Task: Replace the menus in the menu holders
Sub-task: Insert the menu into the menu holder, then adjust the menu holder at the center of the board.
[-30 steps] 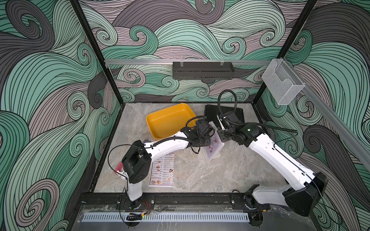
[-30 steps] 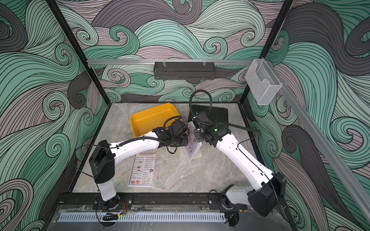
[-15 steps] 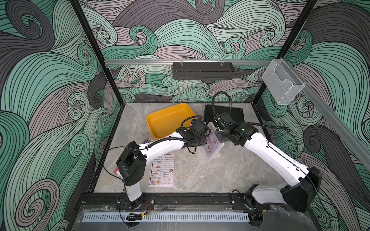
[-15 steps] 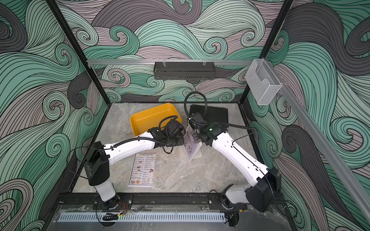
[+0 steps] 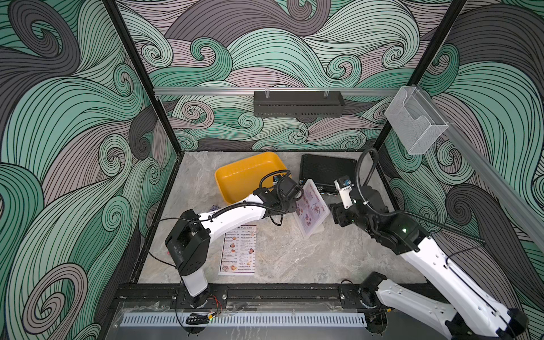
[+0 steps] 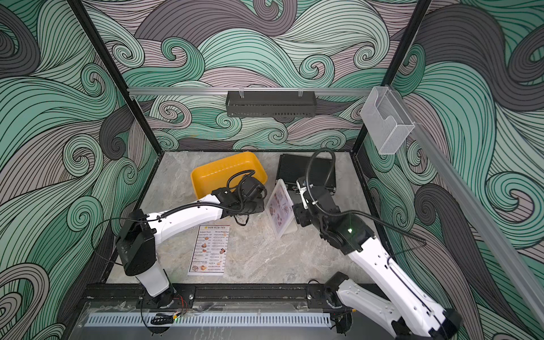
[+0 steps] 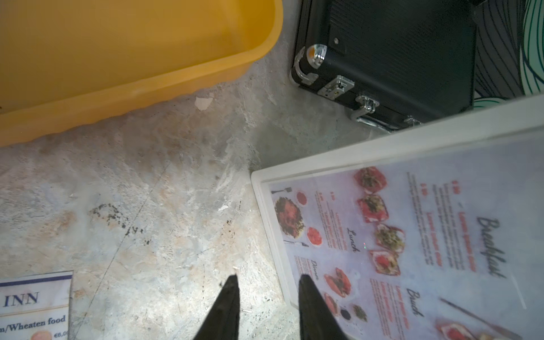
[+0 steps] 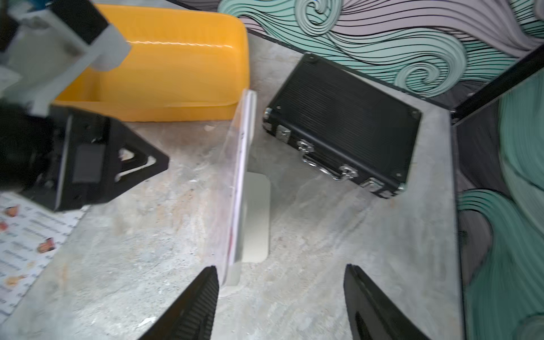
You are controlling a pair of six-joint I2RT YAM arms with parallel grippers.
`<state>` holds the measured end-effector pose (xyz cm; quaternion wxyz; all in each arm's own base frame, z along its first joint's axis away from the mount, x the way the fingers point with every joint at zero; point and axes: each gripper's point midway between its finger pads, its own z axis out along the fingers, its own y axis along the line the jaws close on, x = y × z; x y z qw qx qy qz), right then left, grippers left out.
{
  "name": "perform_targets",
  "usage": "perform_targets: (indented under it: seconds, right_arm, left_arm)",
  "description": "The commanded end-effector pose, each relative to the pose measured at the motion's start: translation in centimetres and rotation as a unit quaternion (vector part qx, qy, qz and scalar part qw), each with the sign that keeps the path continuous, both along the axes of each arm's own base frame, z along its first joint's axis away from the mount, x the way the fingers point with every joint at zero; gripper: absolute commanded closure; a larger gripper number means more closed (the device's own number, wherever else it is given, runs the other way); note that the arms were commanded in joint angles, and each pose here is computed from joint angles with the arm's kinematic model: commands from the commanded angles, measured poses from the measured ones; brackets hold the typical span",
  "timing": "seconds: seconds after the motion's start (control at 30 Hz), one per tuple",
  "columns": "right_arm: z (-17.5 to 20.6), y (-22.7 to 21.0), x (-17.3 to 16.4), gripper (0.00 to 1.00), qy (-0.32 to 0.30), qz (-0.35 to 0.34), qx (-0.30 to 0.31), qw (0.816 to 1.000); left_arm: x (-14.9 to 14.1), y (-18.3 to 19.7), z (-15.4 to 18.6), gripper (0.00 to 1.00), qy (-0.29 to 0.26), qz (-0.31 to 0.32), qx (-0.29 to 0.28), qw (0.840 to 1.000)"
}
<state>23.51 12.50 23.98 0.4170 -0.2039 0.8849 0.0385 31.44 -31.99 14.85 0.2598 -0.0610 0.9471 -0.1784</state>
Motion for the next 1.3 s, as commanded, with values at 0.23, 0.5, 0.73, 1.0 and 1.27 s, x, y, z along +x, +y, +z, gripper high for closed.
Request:
perform_targets:
  seconds: [0.23,0.5,0.73,1.0,1.27]
  right_arm:
    - [-4.5,4.2,0.9,0.30,0.051,0.032,0.157,0.986]
    - [-4.7,6.2,3.4,0.53,0.040,0.091,0.265,0.959]
    - [-5.2,6.4,3.7,0.84,0.008,0.153,0.236,0.960]
    - [-1.7,9.5,-0.4,1.00,0.008,0.332,0.253,0.909]
    - [-1.5,11.3,-4.7,1.00,0.072,0.479,0.208,0.849]
  left_arm:
    - [1.9,2.8,2.2,0.66,-0.049,0.025,-0.016,0.998]
    - [2.4,5.1,2.8,0.69,-0.075,0.032,-0.024,0.996]
    - [2.5,7.7,3.5,0.74,-0.105,0.023,-0.022,0.994]
    - [1.8,13.3,4.7,0.77,-0.162,0.029,0.026,0.986]
    - [0.5,17.4,4.5,0.75,-0.215,0.057,0.042,0.974]
